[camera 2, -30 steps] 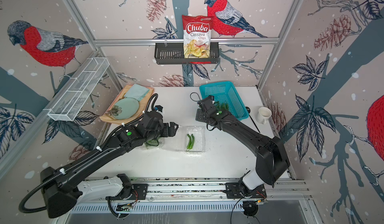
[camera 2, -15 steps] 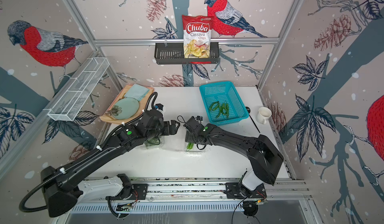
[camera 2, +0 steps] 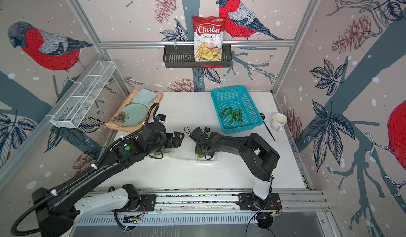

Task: Take small green peppers out of containers
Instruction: Pick up the green pepper from the packing box.

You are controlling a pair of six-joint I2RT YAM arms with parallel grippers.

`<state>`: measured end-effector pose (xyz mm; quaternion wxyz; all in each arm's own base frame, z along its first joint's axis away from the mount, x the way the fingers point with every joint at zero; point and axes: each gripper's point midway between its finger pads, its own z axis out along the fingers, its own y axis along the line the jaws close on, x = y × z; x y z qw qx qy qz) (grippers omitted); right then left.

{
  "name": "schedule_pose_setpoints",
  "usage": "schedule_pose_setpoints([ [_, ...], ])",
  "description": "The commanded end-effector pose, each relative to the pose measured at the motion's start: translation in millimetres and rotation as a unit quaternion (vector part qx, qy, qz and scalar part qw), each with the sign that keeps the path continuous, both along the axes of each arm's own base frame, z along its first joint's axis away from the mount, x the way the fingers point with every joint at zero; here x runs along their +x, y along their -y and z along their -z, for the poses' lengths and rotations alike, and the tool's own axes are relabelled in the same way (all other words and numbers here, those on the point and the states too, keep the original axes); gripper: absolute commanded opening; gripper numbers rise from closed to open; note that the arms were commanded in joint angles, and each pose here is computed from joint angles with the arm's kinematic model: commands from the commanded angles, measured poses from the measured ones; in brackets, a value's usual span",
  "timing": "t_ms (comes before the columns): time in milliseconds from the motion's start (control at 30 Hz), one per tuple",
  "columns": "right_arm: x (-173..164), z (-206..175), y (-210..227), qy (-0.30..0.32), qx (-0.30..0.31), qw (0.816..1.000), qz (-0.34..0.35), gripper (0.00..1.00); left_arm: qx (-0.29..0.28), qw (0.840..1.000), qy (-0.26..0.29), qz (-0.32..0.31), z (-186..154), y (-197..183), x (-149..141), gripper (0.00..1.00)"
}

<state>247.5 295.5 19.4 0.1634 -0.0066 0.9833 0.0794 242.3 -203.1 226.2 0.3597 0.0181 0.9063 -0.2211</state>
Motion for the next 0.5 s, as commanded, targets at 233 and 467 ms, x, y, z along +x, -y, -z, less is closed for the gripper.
schedule_pose_setpoints([
  [233, -10, 23, 3, -0.017, -0.050, 0.998, -0.020, 0.32, 0.011, 0.999, 0.005, -0.037, -2, -21, -4, 0.95],
  [467, -15, 8, 6, -0.011, -0.061, 0.998, -0.024, 0.23, 0.007, 0.999, 0.006, -0.045, -2, -25, -6, 0.95],
])
